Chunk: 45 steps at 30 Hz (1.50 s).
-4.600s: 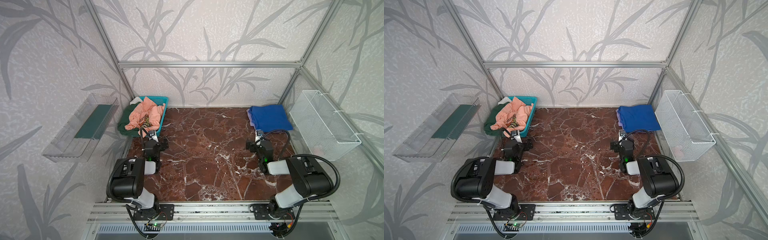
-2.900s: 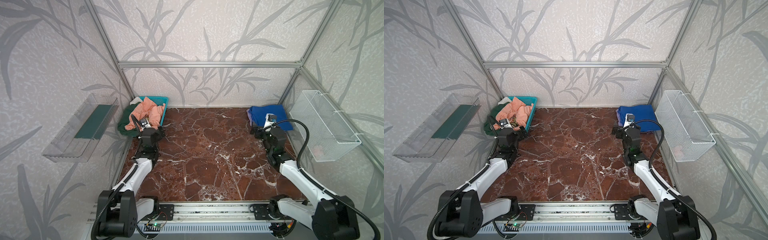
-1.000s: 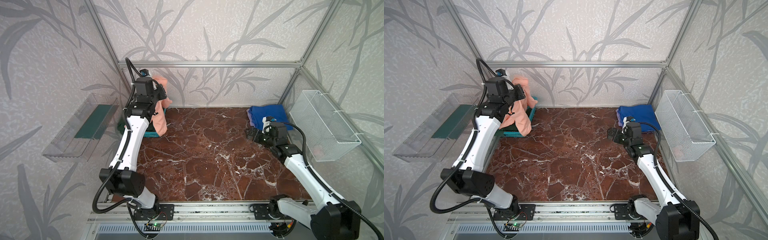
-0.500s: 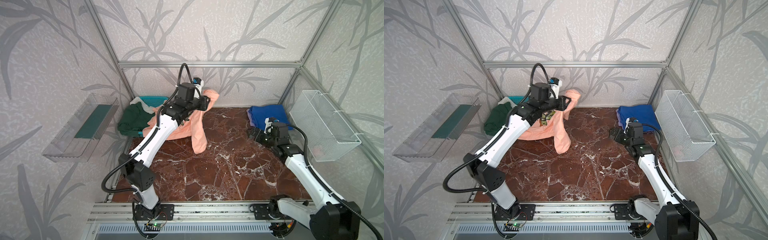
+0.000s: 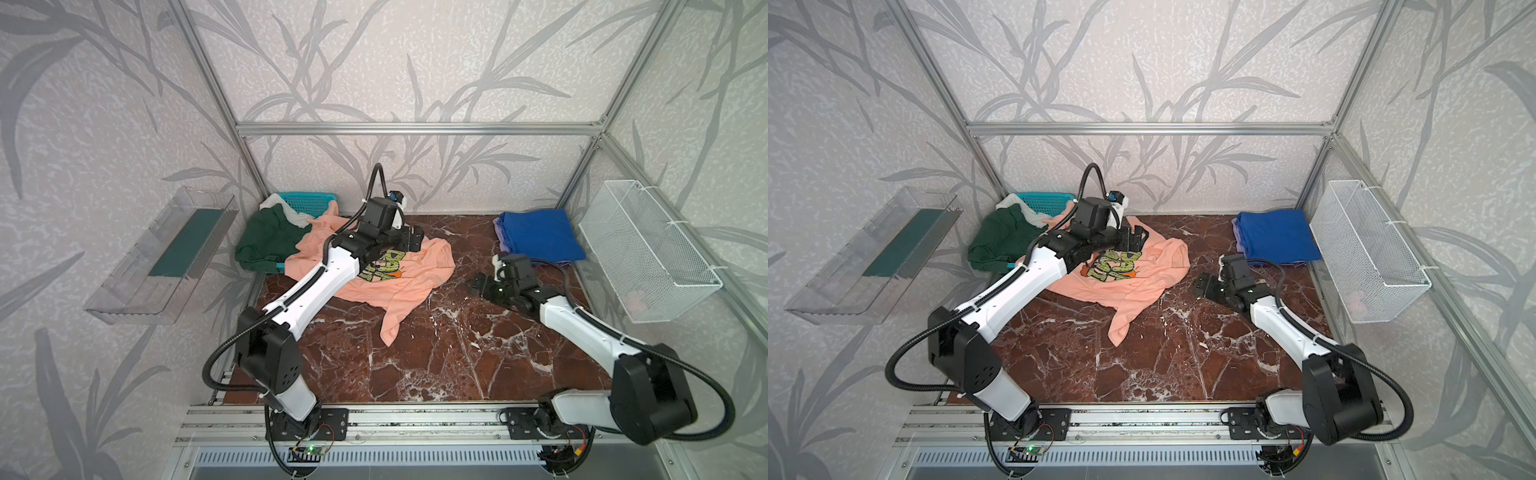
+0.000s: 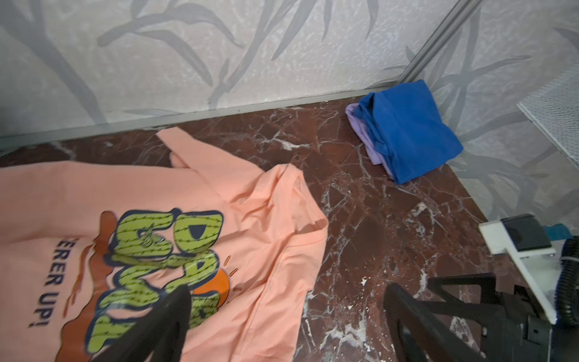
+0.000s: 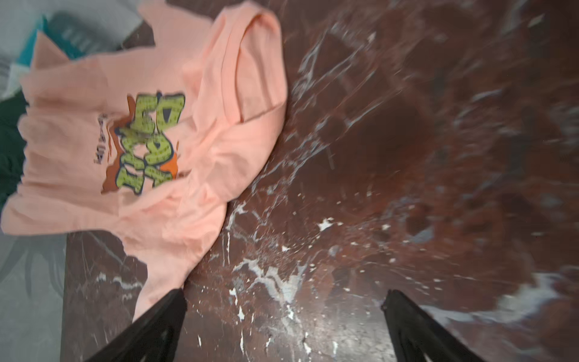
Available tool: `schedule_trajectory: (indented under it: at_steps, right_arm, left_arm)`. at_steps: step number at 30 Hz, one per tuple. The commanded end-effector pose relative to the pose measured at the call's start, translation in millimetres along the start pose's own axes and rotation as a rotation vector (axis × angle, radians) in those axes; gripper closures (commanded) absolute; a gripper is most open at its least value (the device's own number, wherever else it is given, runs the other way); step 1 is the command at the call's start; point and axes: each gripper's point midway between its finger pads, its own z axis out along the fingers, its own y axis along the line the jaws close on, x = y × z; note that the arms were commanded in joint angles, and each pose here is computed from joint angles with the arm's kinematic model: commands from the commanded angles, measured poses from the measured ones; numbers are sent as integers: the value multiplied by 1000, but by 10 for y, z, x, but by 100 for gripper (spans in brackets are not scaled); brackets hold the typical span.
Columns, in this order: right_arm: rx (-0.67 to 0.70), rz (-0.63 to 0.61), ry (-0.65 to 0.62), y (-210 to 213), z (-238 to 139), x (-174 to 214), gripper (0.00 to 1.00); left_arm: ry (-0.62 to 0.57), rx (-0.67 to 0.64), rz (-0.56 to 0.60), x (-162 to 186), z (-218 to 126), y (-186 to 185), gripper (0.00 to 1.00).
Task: Fold and stack the t-shirts
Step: 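Grasp the shirt hem with the right gripper while the left gripper holds the shirt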
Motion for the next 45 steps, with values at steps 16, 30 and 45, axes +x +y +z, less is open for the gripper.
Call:
schedule_trajectory:
  at_steps: [16,30,45]
  right_arm:
    - [-120,-91,267,969,1374,576,15]
    - [30,-162,148,655,1175,-2,100]
    - [293,-117,-296,-93,-226,-648,100]
  left_arm:
    - [-100,-323,-205,658,-817,1165,4]
    - [-92,-359,-159,678,-928,1236,4]
    - [-87,-436,-110,688,-988,1359,4]
